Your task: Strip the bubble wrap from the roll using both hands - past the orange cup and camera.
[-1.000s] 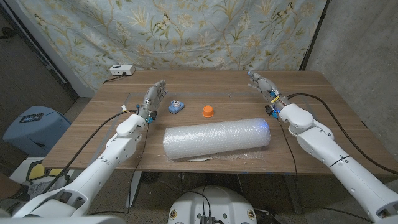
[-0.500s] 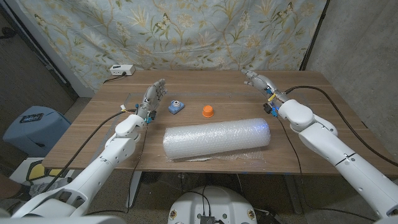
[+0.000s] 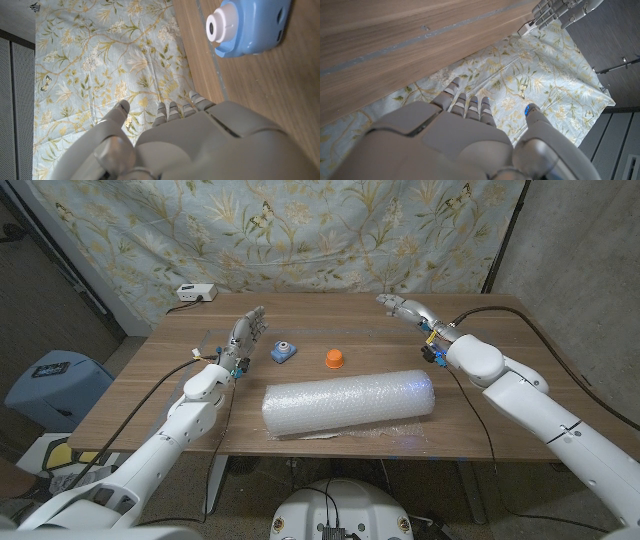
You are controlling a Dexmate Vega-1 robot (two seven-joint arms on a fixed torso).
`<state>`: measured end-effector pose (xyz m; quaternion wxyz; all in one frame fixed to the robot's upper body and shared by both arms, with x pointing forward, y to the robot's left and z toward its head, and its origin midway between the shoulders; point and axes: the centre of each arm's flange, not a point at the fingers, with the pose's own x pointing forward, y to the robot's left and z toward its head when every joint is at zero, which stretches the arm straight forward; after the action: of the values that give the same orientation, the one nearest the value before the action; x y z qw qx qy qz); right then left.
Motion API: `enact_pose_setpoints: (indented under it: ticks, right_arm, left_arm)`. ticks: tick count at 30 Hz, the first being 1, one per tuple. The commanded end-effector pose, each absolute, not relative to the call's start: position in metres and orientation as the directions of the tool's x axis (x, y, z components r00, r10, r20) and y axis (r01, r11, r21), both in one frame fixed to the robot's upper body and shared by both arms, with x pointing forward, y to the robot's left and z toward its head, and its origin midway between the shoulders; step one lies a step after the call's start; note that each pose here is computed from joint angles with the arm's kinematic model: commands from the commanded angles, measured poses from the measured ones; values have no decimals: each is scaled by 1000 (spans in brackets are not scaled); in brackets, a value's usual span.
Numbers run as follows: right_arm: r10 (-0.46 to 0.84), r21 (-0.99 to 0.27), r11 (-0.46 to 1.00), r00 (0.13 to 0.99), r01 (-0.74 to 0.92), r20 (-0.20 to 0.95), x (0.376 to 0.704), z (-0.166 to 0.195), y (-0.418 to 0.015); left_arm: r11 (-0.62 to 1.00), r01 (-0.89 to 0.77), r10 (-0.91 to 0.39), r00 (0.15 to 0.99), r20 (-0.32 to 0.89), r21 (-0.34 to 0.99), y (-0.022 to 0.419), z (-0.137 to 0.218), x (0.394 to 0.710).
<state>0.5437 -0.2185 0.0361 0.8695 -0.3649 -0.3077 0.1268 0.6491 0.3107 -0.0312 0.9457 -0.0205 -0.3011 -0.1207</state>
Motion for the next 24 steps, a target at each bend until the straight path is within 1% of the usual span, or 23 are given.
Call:
enact_pose_setpoints:
  ticks: [1,7,13,24]
  right_arm:
    - [493,-816,576,776,47,392,525,48,-204]
    - [520,-843,536,770,42,369,518,53,-201]
    - [543,-884,466,775,42,322,512,56,-199]
    - [570,-922,386,781,18,254,504,55,-197]
  left_arm:
    - [970,242,-217,785,581,34,310,-30,649]
    - [969,247,-220,784,581,35,309,-30,650]
    - [968,247,-221,782,583,36,309,-29,651]
    - [969,244,-217,783,584,34,309,-29,652]
